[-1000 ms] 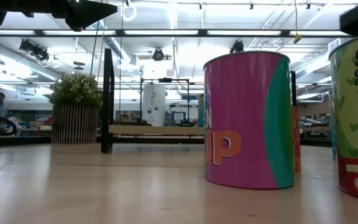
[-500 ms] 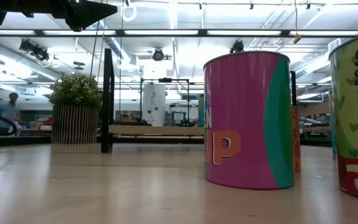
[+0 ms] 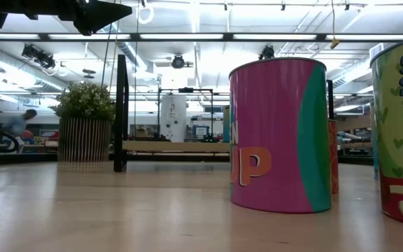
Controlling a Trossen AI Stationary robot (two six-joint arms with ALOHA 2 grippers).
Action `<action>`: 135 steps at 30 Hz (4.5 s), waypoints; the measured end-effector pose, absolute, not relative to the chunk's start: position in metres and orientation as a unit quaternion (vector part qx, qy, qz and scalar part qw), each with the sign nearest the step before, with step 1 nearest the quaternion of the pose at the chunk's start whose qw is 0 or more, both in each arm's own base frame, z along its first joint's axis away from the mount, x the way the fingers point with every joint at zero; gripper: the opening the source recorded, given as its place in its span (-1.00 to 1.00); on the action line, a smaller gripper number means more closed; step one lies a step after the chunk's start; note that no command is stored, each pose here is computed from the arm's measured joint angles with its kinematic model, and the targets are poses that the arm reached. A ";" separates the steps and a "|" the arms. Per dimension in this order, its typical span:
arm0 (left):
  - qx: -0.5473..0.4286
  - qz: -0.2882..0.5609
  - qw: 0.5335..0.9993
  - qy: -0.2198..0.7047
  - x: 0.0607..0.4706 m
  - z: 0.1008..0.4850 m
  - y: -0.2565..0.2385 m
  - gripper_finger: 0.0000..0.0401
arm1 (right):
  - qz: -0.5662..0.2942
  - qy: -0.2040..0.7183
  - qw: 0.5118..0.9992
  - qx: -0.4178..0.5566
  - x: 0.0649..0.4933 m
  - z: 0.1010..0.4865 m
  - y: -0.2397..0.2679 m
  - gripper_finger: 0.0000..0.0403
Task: Pick and place cans onto a shelf
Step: Put the red can on the shelf aligned with the other blue can, then put the green can on the shelf
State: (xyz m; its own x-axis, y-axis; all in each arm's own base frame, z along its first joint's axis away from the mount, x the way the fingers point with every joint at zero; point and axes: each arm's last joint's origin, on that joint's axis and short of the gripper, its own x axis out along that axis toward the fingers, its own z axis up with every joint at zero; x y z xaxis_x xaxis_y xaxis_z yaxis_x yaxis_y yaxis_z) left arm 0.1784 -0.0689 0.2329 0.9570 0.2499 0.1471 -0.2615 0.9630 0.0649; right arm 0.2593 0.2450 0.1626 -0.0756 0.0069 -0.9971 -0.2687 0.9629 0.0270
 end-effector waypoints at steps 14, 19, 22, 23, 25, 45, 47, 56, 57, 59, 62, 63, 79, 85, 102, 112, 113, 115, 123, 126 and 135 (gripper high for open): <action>0.041 0.129 0.988 -0.070 0.178 0.233 -0.069 0.94 | 0.087 0.711 0.649 -0.255 0.306 0.219 0.188 0.51; 0.043 0.129 0.988 -0.068 0.178 0.233 -0.069 0.94 | 0.084 0.702 0.634 -0.312 0.328 0.231 0.151 0.51; 0.043 0.129 0.988 -0.068 0.178 0.233 -0.069 0.94 | 0.092 0.706 0.621 -0.329 0.340 0.233 0.121 0.51; 0.043 0.129 0.988 -0.068 0.178 0.233 -0.069 0.94 | 0.090 0.707 0.622 -0.324 0.345 0.233 0.109 0.51; 0.043 0.129 0.988 -0.067 0.178 0.233 -0.069 0.94 | 0.081 0.713 0.624 -0.311 0.353 0.234 0.083 0.51; 0.048 0.129 0.989 -0.061 0.179 0.231 -0.069 0.94 | 0.055 0.705 0.690 -0.158 0.369 0.232 -0.073 0.56; 0.048 0.129 0.989 -0.061 0.179 0.231 -0.069 0.94 | 0.052 0.705 0.691 -0.149 0.368 0.232 -0.077 0.62; 0.048 0.129 0.989 -0.062 0.179 0.231 -0.069 0.94 | 0.046 0.709 0.685 -0.163 0.368 0.232 -0.076 0.79; 0.048 0.129 0.989 -0.062 0.179 0.231 -0.069 0.94 | 0.042 0.709 0.683 -0.169 0.369 0.232 -0.075 0.79; 0.048 0.129 0.989 -0.062 0.179 0.231 -0.069 0.94 | 0.038 0.711 0.678 -0.182 0.369 0.232 -0.070 0.78; 0.048 0.129 0.989 -0.062 0.179 0.231 -0.069 0.94 | 0.020 0.711 0.673 -0.203 0.370 0.234 -0.065 0.76; 0.048 0.129 0.989 -0.062 0.179 0.231 -0.069 0.94 | 0.014 0.713 0.669 -0.209 0.369 0.235 -0.064 0.76; 0.048 0.129 0.989 -0.062 0.179 0.232 -0.069 0.94 | -0.036 0.709 0.655 -0.258 0.373 0.236 -0.031 0.76; 0.048 0.129 0.989 -0.062 0.179 0.232 -0.069 0.94 | -0.021 0.661 0.677 -0.324 0.385 0.237 -0.011 0.76; 0.052 0.129 0.988 -0.062 0.179 0.232 -0.069 0.94 | -0.045 0.660 0.623 -0.418 0.385 0.220 -0.019 0.76; 0.051 0.129 0.988 -0.062 0.179 0.232 -0.069 0.94 | 0.021 0.611 0.745 -0.268 0.384 0.250 0.032 0.76; 0.051 0.129 0.988 -0.062 0.179 0.232 -0.069 0.94 | 0.030 0.604 0.758 -0.243 0.383 0.253 0.039 0.76; 0.050 0.129 0.988 -0.062 0.179 0.232 -0.069 0.94 | 0.041 0.596 0.778 -0.193 0.380 0.259 0.049 0.76; 0.048 0.129 0.988 -0.065 0.179 0.232 -0.069 0.94 | 0.041 0.620 0.778 -0.092 0.362 0.264 0.088 0.76; 0.048 0.129 0.988 -0.065 0.179 0.232 -0.069 0.94 | 0.046 0.643 0.758 -0.100 0.356 0.251 0.104 0.76; 0.047 0.129 0.988 -0.065 0.179 0.232 -0.069 0.94 | 0.020 0.685 0.723 -0.085 0.335 0.249 0.125 0.76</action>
